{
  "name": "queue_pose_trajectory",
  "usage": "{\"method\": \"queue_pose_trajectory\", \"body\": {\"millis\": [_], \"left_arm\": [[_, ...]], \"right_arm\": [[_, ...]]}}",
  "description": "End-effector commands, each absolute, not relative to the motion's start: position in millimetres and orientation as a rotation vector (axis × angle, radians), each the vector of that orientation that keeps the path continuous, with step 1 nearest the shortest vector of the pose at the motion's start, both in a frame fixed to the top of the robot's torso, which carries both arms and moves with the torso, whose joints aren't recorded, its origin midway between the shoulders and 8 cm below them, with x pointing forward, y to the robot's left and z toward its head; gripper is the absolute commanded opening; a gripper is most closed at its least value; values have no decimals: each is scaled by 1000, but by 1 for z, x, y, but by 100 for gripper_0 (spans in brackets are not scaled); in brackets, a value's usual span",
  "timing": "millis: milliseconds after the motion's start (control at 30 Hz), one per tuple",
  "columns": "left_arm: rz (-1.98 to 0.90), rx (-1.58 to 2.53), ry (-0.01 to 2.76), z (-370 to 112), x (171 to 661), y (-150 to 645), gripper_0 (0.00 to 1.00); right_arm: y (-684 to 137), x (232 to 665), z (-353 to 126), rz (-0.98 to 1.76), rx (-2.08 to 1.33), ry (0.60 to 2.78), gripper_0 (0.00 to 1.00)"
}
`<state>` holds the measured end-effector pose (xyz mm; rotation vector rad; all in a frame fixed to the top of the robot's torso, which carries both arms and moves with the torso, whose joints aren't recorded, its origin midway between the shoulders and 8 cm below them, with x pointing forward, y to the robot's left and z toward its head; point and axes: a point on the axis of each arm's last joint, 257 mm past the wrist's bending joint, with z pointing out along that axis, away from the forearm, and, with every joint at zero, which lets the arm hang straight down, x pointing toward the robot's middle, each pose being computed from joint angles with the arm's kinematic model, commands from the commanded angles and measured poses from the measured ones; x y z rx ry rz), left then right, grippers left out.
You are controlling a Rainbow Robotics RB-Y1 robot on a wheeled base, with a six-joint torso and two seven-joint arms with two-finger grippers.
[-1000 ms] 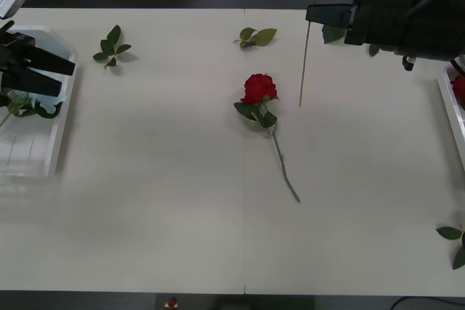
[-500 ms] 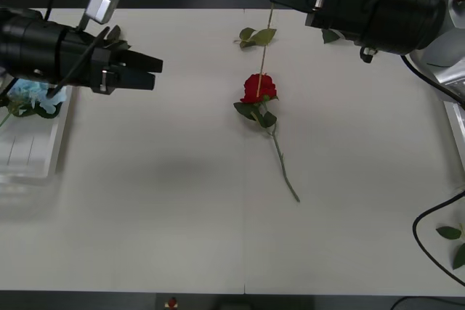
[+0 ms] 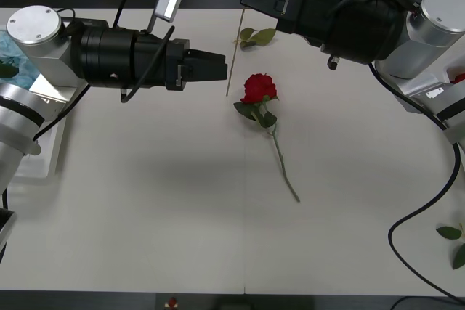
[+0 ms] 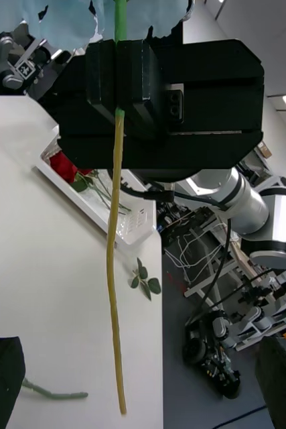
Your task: Put the red flowers into the right box and the blue flowers into the left box
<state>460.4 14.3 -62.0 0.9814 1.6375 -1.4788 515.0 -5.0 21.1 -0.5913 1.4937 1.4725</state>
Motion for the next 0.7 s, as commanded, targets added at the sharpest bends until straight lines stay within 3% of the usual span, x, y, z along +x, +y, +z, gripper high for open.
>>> {"method": "queue_pose_trajectory", "body": {"millis": [33,333,367,400,433,467,700], "left_arm": [[-1497,984,1654,-58,452,-5,100],[-1527,953,1666,-62,449,-31,100],[-1528,950,1668,-62,449,-32,83],[-1532,944,1672,-63,449,-33,47],[-1535,943,1673,-62,449,-33,29],[-1536,937,1674,-62,450,-33,0],[-1539,918,1682,-61,452,-33,0]], "right_arm": [[2,513,47,1452,-635,1442,0],[2,514,45,1441,-635,1446,0],[1,515,46,1440,-633,1444,0],[2,515,46,1441,-631,1445,0],[2,515,46,1438,-631,1445,0],[1,516,46,1437,-627,1444,0],[0,519,47,1432,-616,1442,0]]}}
